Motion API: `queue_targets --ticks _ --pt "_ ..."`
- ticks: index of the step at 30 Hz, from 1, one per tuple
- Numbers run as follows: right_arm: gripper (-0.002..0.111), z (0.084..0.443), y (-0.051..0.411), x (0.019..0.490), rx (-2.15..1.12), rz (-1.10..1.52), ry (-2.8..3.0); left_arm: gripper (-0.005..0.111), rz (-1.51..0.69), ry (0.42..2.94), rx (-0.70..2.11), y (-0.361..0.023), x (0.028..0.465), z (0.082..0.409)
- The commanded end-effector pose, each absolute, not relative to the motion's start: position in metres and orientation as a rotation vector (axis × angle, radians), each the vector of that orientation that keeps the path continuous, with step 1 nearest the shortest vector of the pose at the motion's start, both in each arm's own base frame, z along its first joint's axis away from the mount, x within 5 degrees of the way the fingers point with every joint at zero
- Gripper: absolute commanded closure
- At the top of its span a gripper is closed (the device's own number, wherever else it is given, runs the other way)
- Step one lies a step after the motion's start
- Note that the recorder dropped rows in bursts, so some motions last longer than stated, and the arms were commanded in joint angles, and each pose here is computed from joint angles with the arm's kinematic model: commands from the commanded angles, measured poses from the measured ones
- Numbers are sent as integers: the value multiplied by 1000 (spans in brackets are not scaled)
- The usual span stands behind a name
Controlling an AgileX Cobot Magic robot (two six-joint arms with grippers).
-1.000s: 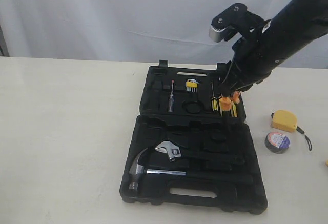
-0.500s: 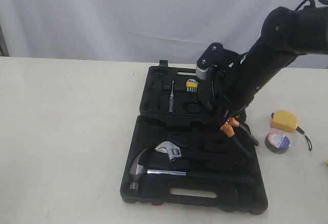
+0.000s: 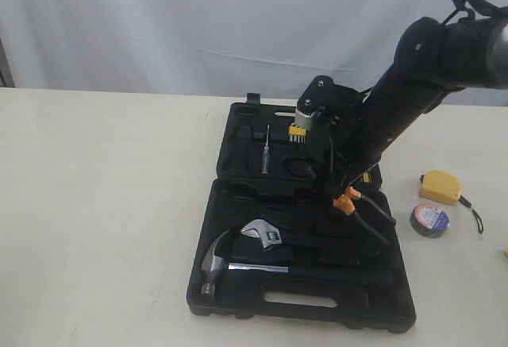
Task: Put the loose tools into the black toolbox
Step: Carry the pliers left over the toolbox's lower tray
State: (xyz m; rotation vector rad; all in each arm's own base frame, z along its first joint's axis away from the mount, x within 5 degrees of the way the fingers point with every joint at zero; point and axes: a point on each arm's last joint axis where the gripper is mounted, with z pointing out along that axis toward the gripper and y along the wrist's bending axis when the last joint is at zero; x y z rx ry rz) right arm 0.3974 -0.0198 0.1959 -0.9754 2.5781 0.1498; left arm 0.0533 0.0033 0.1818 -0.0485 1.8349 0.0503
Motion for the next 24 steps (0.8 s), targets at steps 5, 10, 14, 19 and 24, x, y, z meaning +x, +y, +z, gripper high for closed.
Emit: queue_targets --ticks 5,10,14,19,24 --pt "109 211 -20 407 -983 126 2513 107 46 1826 -46 3 53 182" --pt "109 201 -20 408 -1019 142 2526 107 46 1826 -46 3 53 182" --pt "109 187 -20 412 -1046 171 2532 107 46 1826 -46 3 53 182" --pt "109 175 -17 414 -1075 215 2522 107 46 1826 -46 3 53 182" --pt "109 174 -14 416 -1097 241 2476 107 46 1826 -46 3 53 182"
